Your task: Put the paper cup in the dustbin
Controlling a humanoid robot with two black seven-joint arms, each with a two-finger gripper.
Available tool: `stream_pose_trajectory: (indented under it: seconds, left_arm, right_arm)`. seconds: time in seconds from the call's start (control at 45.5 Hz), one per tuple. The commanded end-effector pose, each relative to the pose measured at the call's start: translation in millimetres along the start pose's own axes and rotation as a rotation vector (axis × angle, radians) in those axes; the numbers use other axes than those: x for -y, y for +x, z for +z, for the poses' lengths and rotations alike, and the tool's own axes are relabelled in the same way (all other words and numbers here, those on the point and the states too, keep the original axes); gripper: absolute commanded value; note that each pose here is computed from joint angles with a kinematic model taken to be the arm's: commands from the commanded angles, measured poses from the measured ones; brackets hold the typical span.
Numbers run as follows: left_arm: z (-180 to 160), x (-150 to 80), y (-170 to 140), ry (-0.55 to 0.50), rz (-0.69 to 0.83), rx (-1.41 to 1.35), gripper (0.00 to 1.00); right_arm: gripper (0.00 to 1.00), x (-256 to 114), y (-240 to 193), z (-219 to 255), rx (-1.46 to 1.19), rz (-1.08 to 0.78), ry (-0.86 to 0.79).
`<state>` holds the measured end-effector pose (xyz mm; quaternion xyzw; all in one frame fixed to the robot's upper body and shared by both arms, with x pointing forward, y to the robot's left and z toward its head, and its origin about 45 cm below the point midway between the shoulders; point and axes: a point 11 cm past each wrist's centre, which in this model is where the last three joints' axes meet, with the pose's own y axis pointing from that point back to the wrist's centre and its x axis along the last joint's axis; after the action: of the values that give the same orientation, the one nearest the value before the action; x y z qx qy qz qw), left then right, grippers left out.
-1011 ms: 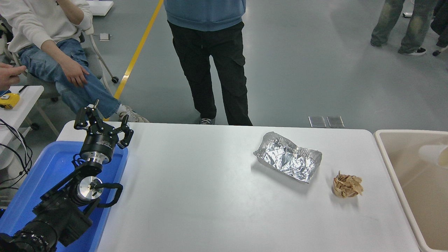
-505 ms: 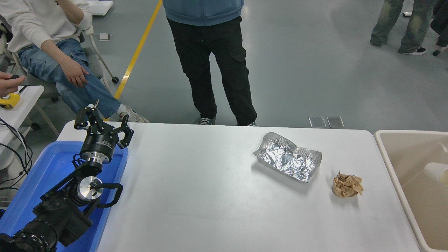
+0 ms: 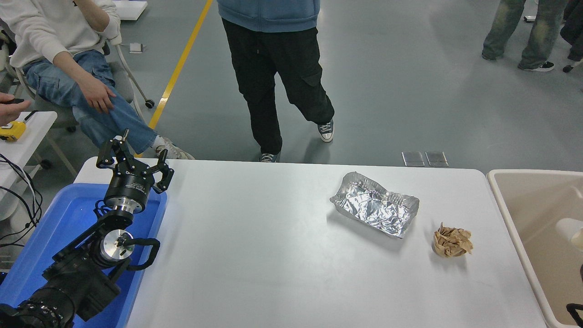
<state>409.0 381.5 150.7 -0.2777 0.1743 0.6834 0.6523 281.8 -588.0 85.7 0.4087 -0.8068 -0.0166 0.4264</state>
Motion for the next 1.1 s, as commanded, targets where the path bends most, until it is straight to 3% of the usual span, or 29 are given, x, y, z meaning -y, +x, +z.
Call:
stream_pose_trajectory:
  seconds: [0.0, 0.33, 0.813, 1.077]
  left_arm:
    - [0, 0, 0, -0.001, 0.000, -0.001, 1.00]
    - [0, 0, 0, 0.000, 0.000, 0.000, 1.00]
    - [0, 0, 0, 0.000, 0.000, 0.000, 1.00]
    - [0, 0, 0, 0.000, 0.000, 0.000, 1.00]
  right_arm:
    - [0.83, 0, 0, 0, 0.003, 0.019, -0.001]
    - [0.99, 0, 2, -3, 0.021, 0.030, 0.002]
    - [0.99, 8, 4, -41, 0.101, 0.047, 0.056]
    - [0.99, 5, -24, -46, 0.149, -0.041, 0.060]
